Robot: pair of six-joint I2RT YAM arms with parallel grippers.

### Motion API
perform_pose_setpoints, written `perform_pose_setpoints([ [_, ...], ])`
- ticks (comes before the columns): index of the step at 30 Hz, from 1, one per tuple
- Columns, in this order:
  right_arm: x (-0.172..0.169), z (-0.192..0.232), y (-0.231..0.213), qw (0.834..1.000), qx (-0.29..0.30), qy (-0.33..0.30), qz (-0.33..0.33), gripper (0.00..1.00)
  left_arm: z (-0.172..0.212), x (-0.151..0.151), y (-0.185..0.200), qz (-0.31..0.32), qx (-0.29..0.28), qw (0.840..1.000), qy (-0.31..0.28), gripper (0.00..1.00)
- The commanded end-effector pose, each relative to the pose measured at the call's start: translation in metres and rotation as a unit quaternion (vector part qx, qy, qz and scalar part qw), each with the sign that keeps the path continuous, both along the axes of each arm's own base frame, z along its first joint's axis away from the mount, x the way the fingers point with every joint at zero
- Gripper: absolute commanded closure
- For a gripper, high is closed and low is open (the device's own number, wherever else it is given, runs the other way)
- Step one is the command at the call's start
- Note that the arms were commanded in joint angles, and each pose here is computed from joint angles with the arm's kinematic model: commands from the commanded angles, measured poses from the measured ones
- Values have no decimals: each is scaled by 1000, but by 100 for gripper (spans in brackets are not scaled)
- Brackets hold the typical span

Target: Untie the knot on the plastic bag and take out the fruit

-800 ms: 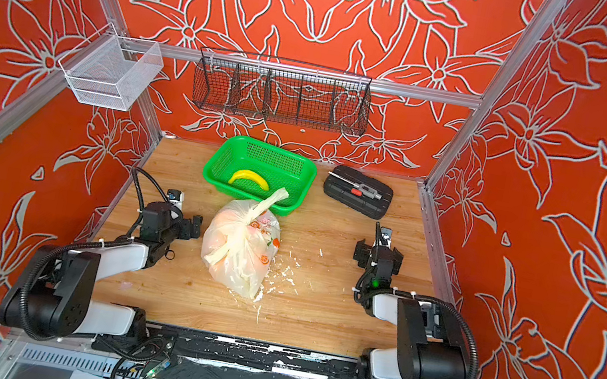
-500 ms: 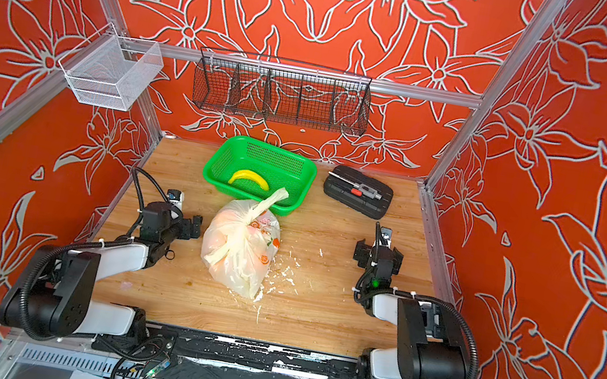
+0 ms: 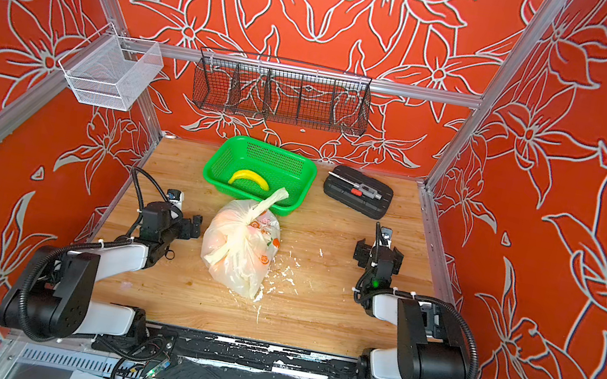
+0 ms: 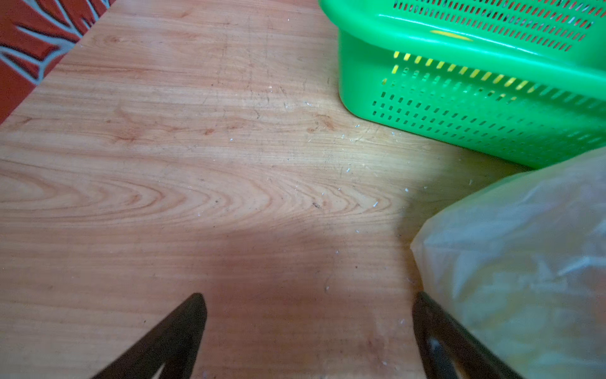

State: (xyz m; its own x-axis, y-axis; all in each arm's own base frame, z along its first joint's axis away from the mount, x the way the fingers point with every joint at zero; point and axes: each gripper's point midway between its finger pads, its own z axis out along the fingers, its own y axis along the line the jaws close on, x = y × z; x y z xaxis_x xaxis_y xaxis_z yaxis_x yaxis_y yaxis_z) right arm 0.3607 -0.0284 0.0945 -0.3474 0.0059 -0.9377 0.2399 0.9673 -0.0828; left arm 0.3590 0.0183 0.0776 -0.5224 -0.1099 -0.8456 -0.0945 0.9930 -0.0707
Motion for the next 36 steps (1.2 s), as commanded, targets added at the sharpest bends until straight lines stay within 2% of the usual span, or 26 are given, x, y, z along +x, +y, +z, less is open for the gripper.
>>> perform_pose_setpoints([
  [1,-8,13,-3,999,-1,-36,-8,3,15,-5,4,14,2,999,-38,3],
  [4,-14,26,-1,999,-3,-55,0,4,26,-12,10,33,3,998,-54,3],
  [6,-19,32,1,999,2,-38,7,4,36,-19,14,51,1,997,-56,3],
  [9,-30,53,5,998,60,-5,-1,3,52,-30,18,71,-9,995,-69,3],
  [11,-36,69,23,994,106,6,38,5,69,-35,18,77,-16,994,-81,3],
  [15,-50,99,57,975,199,9,103,8,90,-41,10,86,-38,992,-81,1],
  [17,-56,114,78,960,237,18,147,10,99,-42,-1,79,-71,992,-68,1],
  [19,-61,128,106,942,268,36,199,12,113,-41,-20,46,-117,991,-49,1],
  [25,-76,147,182,904,275,108,308,14,157,-43,-70,-29,-201,979,6,1],
  [30,-86,147,242,873,269,167,370,18,170,-50,-105,-83,-243,965,53,3],
  [34,-90,134,284,869,218,206,394,19,163,-50,-118,-97,-244,961,91,16],
  [36,-91,121,305,863,203,230,401,20,159,-49,-122,-102,-241,960,102,27],
])
